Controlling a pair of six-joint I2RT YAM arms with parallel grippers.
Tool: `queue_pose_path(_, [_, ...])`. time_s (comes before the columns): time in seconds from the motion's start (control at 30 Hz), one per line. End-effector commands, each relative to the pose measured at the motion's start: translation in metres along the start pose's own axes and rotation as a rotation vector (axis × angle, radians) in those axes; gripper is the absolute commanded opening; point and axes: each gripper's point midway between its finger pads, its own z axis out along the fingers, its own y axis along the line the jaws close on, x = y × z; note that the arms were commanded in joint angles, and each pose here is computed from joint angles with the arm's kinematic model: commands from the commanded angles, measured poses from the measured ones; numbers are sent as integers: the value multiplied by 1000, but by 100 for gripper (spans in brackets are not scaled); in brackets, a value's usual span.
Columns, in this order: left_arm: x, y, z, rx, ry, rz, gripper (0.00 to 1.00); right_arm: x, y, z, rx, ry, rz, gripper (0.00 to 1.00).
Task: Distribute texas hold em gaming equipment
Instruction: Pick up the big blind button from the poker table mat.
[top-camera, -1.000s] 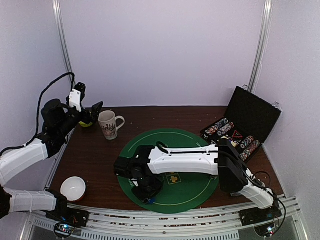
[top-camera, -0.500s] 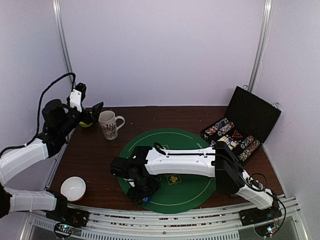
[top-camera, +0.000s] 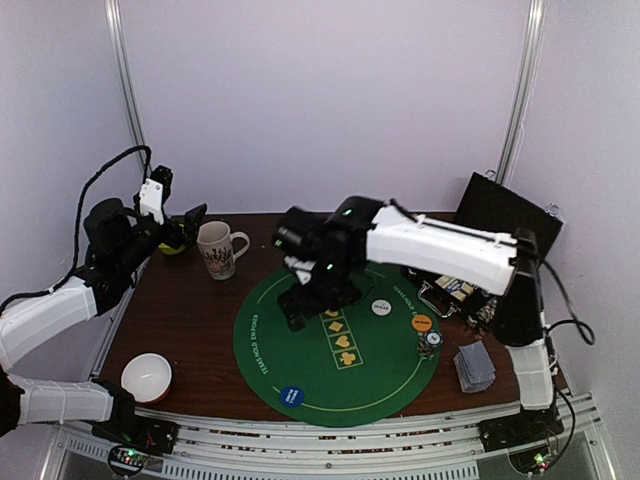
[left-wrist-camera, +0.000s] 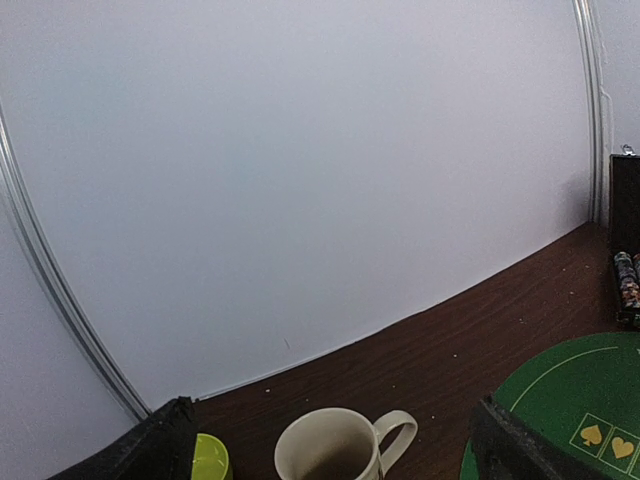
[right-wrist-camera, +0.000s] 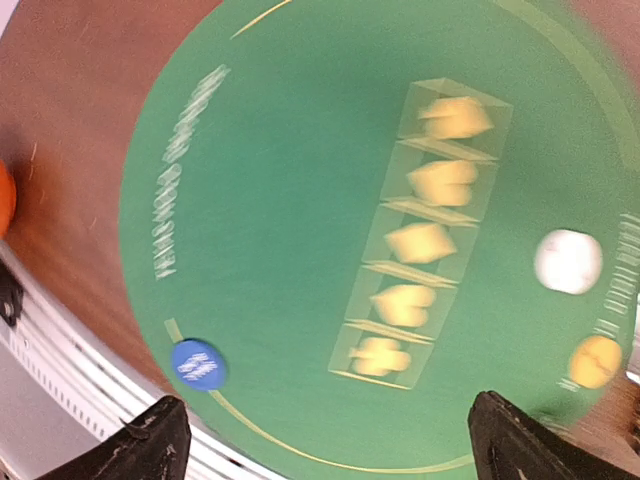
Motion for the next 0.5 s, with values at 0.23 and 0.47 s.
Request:
queue_pose_path(0.23, [-7,-1,1,-2,-27,9,98,60,-220,-1,272,199,397,100])
queue_pose_path(0.47, [-4,-15,7,83,-10,5,98,93,-240,37,218,338,391,100])
